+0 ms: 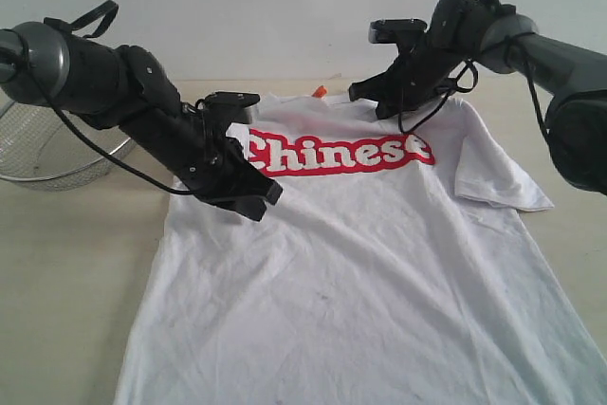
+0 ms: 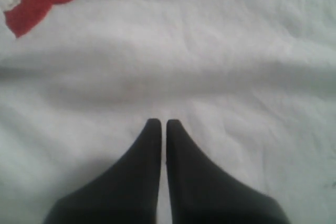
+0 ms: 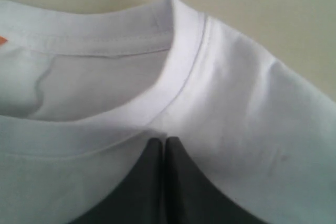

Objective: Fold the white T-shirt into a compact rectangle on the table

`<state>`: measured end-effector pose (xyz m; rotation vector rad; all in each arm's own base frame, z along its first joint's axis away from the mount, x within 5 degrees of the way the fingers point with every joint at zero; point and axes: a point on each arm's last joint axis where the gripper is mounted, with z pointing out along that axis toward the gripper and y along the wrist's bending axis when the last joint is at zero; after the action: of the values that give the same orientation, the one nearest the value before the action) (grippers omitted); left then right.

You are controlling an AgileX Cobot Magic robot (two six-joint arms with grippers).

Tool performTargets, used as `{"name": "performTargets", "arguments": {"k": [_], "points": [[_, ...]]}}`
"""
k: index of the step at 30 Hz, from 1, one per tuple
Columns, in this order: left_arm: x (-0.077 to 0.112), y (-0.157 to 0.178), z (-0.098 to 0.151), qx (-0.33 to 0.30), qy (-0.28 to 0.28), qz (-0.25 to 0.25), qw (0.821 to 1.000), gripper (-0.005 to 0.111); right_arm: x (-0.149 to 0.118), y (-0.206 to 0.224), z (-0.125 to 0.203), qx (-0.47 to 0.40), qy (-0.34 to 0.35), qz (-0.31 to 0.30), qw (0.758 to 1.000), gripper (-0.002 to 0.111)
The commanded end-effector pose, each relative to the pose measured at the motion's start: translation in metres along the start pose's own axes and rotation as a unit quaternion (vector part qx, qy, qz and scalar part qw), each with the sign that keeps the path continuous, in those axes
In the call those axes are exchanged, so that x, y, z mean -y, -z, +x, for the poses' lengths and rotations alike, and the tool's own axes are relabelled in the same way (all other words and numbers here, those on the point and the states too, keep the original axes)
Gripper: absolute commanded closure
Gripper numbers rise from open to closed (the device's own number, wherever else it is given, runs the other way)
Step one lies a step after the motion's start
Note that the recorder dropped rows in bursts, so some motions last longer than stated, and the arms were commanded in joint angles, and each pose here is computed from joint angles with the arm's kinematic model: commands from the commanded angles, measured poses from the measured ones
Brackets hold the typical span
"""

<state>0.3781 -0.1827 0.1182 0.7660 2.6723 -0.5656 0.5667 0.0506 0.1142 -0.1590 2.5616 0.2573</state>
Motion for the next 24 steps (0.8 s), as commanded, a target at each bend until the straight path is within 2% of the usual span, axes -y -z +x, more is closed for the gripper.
{"name": "performTargets", "arguments": {"k": [1, 6, 10, 14, 18, 20, 24], "points": [[0.0, 0.001, -0.001, -0.002, 0.005, 0.004, 1.0, 0.102, 0.003, 0.001, -0.008, 0.036, -0.008, 0.017, 0.999, 0.109], [0.0, 0.001, -0.001, -0.001, 0.008, 0.003, 1.0, 0.102, 0.006, 0.001, -0.007, 0.032, -0.006, 0.029, 0.999, 0.109], [0.0, 0.001, -0.001, 0.0, 0.008, 0.003, 1.0, 0.102, 0.006, 0.004, -0.013, 0.058, -0.034, 0.03, 0.997, 0.109], [-0.001, 0.001, -0.002, 0.002, 0.008, 0.001, 1.0, 0.102, 0.002, 0.018, -0.019, 0.033, -0.027, 0.024, 0.999, 0.109], [-0.001, 0.001, -0.002, 0.005, 0.008, -0.001, 1.0, 0.102, -0.007, 0.062, -0.037, 0.007, 0.025, 0.018, 0.999, 0.109], [-0.002, 0.001, -0.003, 0.009, 0.008, -0.005, 1.0, 0.102, -0.007, 0.086, -0.042, -0.009, 0.027, 0.019, 0.999, 0.109], [-0.002, 0.001, -0.003, 0.011, 0.008, -0.006, 1.0, 0.102, 0.018, 0.122, -0.05, 0.0, 0.009, 0.065, 0.998, 0.109]]}}
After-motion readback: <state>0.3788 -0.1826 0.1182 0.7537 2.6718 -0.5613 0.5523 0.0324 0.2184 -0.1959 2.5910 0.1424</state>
